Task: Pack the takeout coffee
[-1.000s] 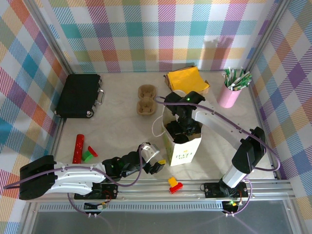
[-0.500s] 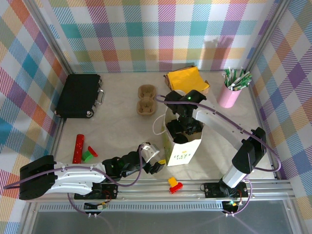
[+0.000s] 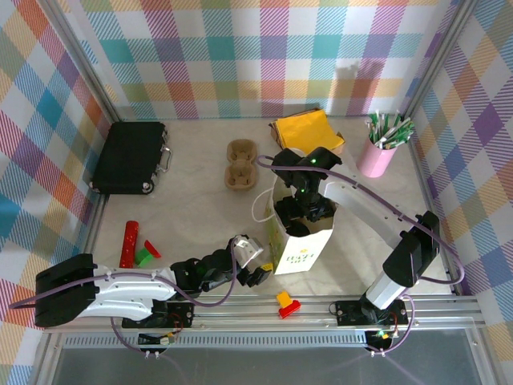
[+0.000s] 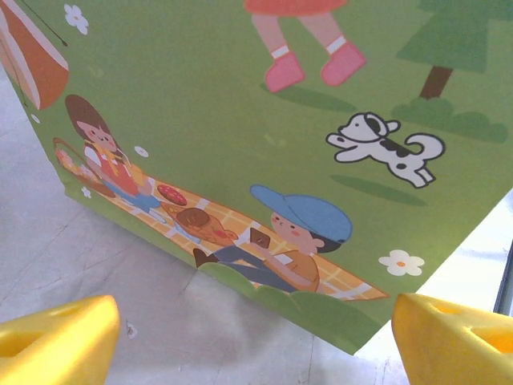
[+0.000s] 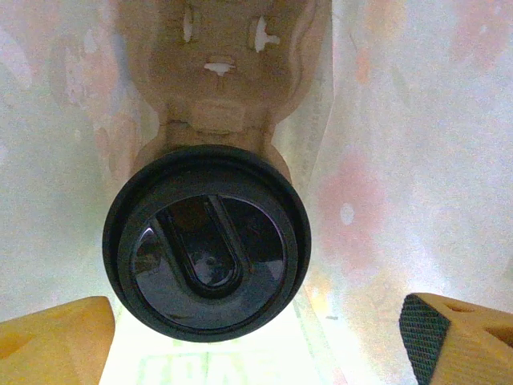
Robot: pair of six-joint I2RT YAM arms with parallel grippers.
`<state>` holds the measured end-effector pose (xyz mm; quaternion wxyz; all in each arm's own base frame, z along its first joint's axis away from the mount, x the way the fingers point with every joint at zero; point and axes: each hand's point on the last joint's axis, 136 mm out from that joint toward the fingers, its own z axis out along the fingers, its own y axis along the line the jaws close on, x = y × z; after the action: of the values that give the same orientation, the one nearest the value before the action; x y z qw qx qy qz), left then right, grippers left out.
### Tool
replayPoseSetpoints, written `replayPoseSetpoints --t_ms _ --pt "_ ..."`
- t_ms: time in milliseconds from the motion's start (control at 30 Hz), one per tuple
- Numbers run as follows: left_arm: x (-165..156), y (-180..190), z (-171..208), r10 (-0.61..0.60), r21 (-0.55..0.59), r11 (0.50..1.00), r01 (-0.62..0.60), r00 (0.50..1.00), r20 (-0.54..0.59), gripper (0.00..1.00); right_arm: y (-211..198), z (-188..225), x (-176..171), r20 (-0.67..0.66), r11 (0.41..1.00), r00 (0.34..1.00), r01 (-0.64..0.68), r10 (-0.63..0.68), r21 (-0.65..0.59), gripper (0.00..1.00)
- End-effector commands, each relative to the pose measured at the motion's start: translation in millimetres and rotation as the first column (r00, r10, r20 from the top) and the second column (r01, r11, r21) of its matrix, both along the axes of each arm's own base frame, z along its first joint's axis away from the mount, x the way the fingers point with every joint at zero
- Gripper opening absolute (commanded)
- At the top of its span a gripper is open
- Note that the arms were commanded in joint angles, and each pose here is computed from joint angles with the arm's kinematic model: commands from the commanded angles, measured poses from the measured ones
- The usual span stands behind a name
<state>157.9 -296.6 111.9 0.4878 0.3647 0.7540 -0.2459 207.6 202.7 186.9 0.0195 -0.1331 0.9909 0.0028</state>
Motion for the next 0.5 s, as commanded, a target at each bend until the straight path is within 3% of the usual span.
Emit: replayPoseSetpoints --t_ms 0,467 --pt "4.0 -3.3 7.2 0.012 -0.048 0.999 -0.012 1.000 0.001 0.88 -2.6 15.1 -4.6 0.020 1.000 1.000 -0.013 0.012 0.015 0.92" --pt "6.0 -3.2 -10.2 0.030 -0.043 0.999 -0.031 0.999 -0.018 0.87 -0.2 23.8 -4.6 0.036 1.000 0.999 -0.017 0.017 0.014 0.91"
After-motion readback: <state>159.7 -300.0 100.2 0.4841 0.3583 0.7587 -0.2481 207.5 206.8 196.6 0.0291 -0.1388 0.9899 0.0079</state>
